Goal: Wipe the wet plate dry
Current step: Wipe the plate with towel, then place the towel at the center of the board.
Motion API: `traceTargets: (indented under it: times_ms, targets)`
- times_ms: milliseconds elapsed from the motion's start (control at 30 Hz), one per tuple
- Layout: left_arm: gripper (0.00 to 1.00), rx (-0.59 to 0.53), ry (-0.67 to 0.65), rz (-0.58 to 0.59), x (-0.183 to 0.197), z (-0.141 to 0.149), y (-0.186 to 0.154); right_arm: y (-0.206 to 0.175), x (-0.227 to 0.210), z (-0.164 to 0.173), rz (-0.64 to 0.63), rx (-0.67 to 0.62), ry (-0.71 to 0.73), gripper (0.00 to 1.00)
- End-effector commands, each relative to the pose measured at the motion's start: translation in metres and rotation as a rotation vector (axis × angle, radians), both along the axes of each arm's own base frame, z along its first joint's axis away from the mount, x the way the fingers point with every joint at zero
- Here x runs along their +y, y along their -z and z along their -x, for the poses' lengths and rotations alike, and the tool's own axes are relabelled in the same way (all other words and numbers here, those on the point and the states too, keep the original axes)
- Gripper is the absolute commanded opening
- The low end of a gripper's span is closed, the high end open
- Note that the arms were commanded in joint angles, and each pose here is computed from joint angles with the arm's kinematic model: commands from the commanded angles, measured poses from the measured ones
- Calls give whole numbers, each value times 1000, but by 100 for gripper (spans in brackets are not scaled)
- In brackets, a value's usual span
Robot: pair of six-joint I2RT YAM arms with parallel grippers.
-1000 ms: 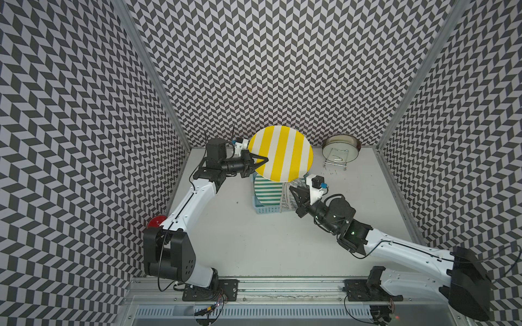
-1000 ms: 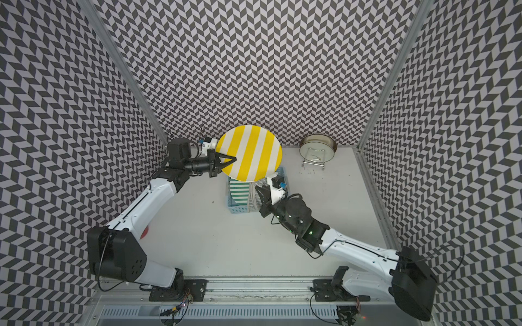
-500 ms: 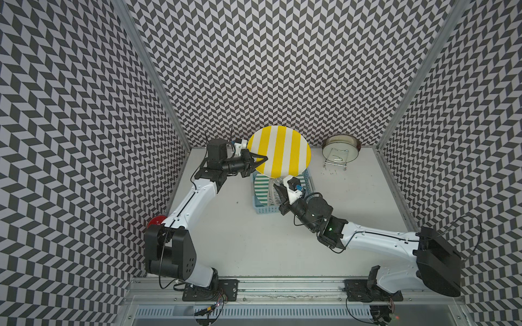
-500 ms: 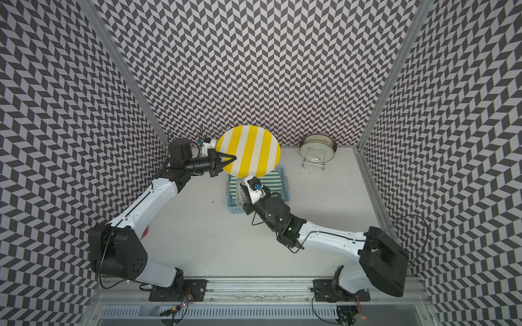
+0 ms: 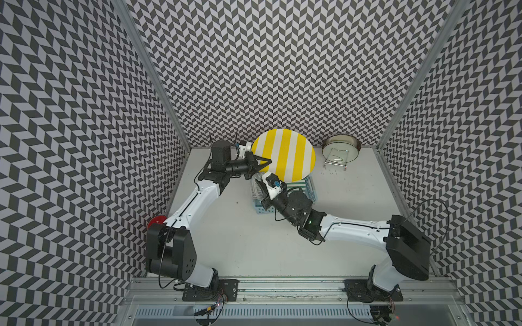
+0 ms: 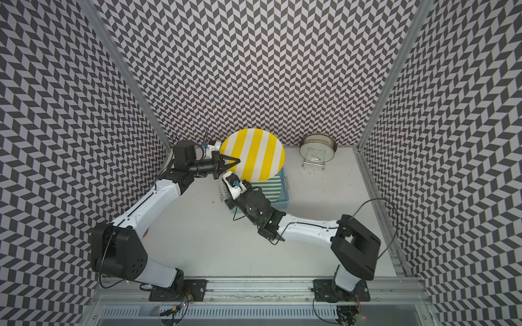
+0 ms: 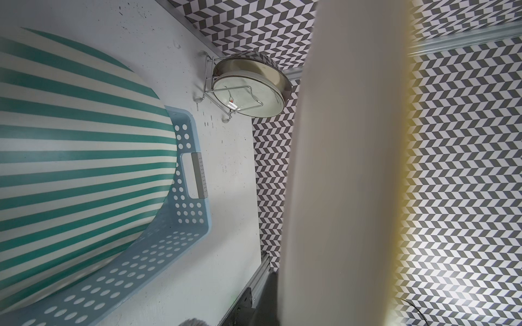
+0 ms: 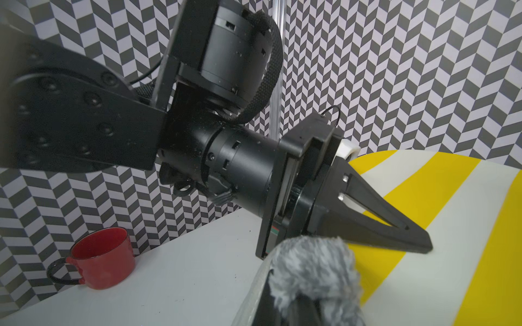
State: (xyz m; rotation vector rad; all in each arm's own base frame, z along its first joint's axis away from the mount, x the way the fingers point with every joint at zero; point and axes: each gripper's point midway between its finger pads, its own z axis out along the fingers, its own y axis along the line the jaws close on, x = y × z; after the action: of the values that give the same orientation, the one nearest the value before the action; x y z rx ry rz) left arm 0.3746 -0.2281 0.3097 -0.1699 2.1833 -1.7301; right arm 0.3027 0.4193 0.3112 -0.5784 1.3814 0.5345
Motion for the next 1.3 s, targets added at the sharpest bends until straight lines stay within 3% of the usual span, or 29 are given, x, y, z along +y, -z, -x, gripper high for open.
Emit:
traceTargets:
  times_ms: [0, 167, 367, 567, 700, 867, 1033, 1267]
  targets:
    - [0, -87, 69, 25, -6, 16, -20, -46, -19, -13, -145, -83, 112, 0]
    - [0, -135, 67, 18, -5, 18, -28, -36, -47, -16, -135, -68, 208, 0]
    - [0, -187, 60, -19, -3, 13, -31, -13, -99, -16, -125, 44, 315, 0]
    - [0, -249, 58, -54, 1, 10, -33, 22, -198, -24, -213, 250, 464, 0]
    - [0, -279, 54, -78, 7, 7, -31, 30, -259, -19, -307, 308, 523, 0]
    - [0, -403, 28, -129, 28, -1, -35, 72, -282, -11, -280, 536, 566, 0]
    - [0, -555, -57, -221, 75, -15, -33, 135, -283, 12, -212, 819, 589, 0]
    - [0, -581, -164, -327, 147, -32, -10, 220, -275, 56, -137, 1122, 536, 0]
